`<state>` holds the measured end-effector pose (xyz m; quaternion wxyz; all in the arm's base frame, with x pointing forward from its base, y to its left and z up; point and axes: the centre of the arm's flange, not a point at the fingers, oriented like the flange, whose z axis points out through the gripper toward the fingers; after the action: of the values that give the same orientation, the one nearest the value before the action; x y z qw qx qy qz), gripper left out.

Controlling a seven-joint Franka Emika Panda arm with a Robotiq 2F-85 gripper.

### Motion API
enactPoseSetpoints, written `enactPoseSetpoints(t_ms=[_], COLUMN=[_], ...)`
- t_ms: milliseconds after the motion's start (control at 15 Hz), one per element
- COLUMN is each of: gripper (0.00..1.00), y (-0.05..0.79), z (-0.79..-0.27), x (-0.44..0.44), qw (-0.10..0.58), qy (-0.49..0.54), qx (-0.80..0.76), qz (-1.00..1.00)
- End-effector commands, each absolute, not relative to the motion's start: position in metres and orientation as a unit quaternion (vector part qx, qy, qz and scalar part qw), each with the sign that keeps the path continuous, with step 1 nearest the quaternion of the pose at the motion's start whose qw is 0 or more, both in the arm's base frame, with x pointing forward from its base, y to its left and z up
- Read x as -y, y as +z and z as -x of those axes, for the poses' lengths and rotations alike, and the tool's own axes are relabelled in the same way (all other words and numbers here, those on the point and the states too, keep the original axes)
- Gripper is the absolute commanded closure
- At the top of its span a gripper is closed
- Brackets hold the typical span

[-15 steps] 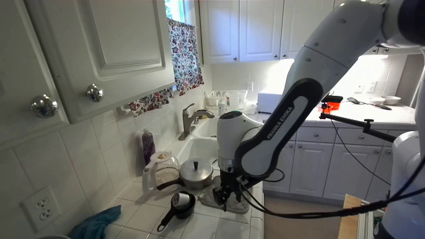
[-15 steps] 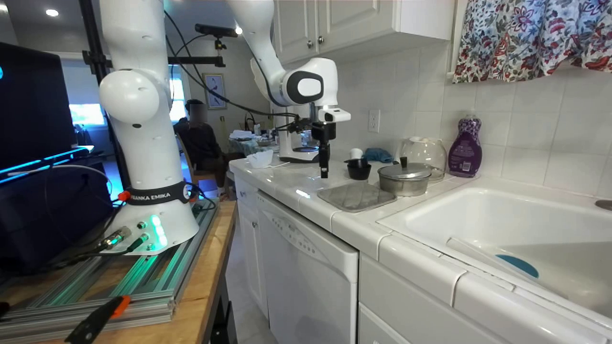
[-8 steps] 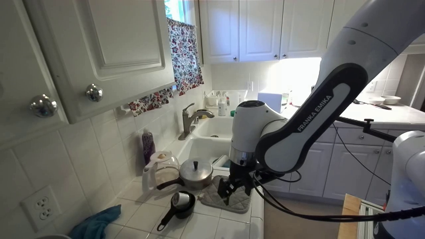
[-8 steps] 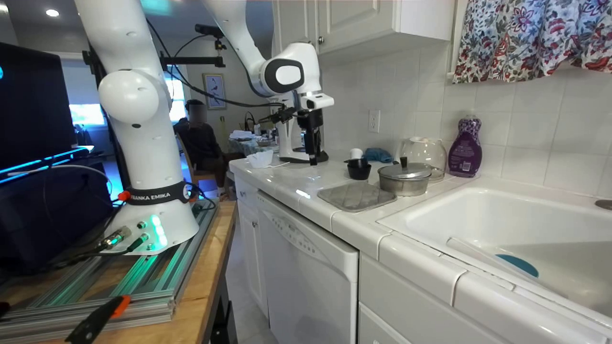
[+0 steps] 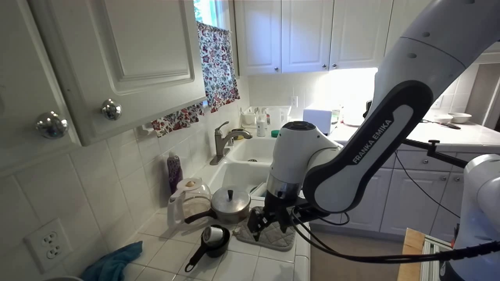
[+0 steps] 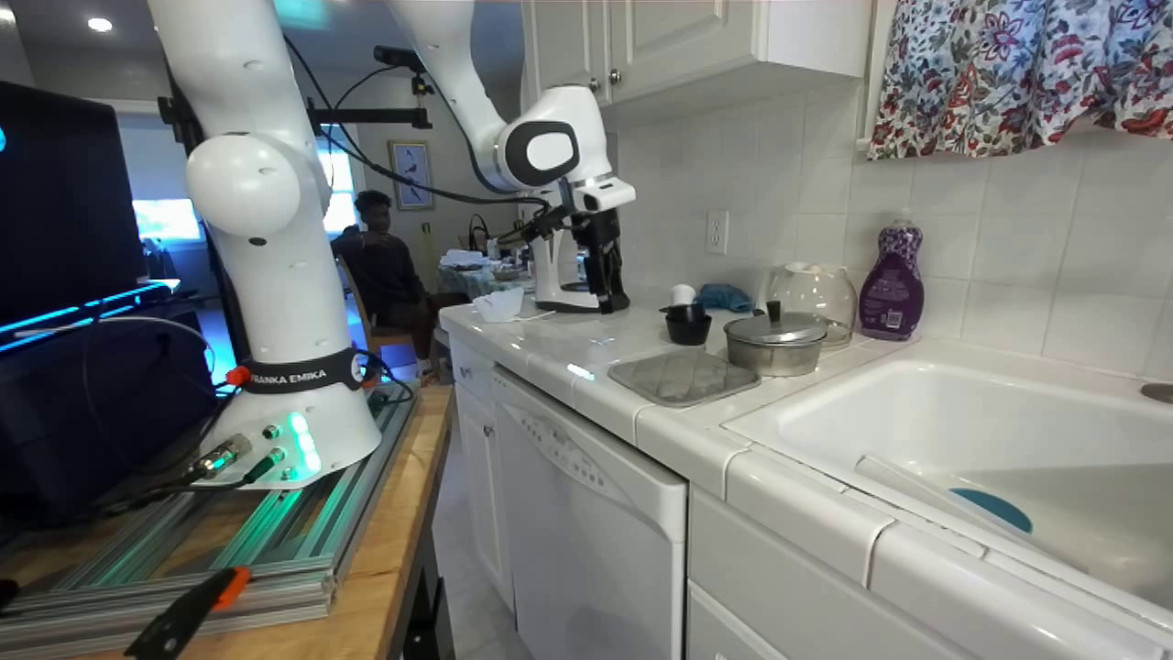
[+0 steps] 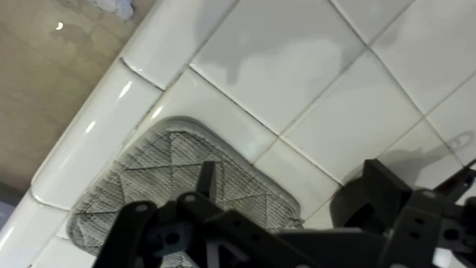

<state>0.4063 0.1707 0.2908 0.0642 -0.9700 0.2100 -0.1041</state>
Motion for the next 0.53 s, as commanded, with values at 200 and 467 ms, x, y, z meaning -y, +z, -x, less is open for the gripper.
enactPoseSetpoints(t_ms=[200,467], gripper=[0.0,0.0], y=[0.252,0.255], z=[-0.409,-0.416], x=[-0.24,-0.254], qw=[0.14,0.182], qy=[-0.185,-0.222], qx=[-0.299,-0.331], qz=[0.925,0.899])
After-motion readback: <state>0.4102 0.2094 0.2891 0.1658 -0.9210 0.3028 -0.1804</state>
